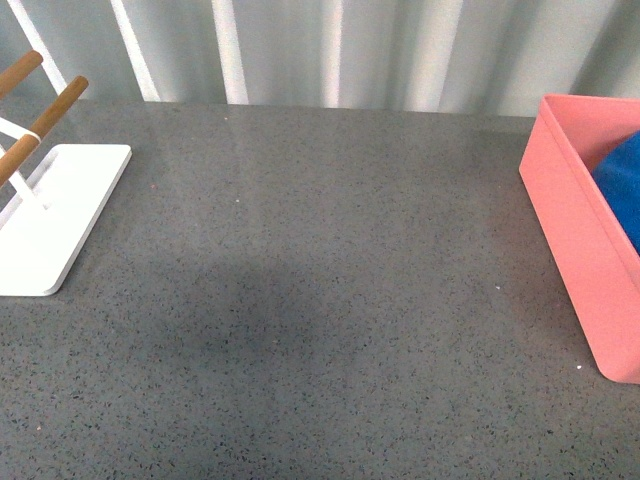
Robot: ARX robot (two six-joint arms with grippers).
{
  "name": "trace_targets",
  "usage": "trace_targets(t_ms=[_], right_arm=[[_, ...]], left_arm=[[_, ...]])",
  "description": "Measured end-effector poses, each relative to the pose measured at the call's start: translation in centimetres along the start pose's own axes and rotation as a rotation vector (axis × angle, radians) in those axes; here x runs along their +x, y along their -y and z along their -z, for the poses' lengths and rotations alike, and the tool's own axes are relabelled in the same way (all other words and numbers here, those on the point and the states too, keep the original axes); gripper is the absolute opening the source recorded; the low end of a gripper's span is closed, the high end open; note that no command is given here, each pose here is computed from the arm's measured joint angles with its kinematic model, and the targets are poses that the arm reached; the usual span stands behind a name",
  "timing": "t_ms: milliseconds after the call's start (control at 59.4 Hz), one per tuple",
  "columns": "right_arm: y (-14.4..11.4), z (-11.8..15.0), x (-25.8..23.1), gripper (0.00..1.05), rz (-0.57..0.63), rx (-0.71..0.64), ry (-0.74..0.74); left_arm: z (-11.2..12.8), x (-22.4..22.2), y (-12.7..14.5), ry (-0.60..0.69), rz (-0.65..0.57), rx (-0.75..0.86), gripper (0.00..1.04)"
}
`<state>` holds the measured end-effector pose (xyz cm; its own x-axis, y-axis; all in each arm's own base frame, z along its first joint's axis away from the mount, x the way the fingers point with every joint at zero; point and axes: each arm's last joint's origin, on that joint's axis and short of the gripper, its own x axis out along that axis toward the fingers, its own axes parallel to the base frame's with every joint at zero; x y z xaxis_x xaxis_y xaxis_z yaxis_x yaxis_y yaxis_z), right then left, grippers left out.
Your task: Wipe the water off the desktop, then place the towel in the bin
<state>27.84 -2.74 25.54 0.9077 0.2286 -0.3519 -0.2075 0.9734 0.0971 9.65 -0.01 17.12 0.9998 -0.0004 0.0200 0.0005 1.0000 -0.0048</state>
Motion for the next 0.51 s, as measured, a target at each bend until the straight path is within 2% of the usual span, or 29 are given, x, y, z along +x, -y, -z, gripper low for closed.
trace_targets(t_ms=[101, 320, 421, 505], right_arm=[[-2.7, 2.4, -2.2, 0.98, -0.033, -0.050, 0.005], [-6.5, 6.4, -5.2, 0.97, -0.054, -0.150, 0.007], [-7.0, 8.5, -6.0, 0.78, 0.162, -0.122, 0.258], [-6.6, 9.6, -7.0, 0.62, 0.221, -0.091, 0.354]], left_arm=[[0.0, 0.0, 0.0, 0.000, 0.000, 0.000, 0.98], [0.0, 0.0, 0.0, 0.000, 0.000, 0.000, 0.98], [0.0, 0.0, 0.0, 0.000, 0.000, 0.000, 0.98], [0.0, 0.0, 0.0, 0.000, 0.000, 0.000, 0.98]])
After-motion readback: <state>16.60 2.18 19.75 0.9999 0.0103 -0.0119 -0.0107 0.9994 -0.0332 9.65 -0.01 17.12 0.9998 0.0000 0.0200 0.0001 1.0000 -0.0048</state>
